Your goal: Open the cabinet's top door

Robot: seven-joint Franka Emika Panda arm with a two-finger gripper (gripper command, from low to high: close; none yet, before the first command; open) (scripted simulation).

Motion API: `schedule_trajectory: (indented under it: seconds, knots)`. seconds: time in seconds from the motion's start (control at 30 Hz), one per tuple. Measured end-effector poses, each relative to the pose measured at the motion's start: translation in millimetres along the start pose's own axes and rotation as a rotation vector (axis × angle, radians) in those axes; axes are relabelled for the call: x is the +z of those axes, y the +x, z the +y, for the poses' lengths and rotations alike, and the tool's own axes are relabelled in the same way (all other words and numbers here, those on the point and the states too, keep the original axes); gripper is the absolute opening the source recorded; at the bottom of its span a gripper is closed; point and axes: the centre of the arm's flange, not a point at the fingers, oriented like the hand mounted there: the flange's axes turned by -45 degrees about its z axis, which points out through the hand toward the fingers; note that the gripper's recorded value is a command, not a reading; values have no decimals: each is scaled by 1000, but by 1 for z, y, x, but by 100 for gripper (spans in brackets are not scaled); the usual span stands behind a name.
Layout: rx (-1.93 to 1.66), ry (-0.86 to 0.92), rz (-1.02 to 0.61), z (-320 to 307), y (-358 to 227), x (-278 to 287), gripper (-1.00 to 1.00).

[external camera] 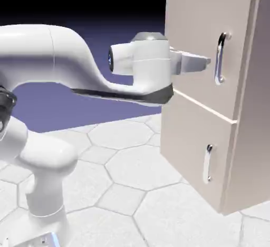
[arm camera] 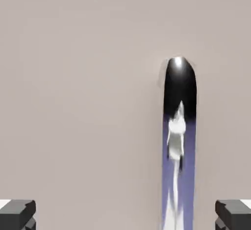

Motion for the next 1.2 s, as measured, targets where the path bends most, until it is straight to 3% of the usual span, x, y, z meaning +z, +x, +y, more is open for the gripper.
schedule_trajectory:
  seconds: [0.17,0.33,0.37,1.2]
  knots:
    - [9,2,35,19,-6,7,0]
    - [9,2,35,20,-5,55,0]
    - [9,2,35,19,-5,57,-100]
    - [13,-292,33,-41,-8,-56,-100]
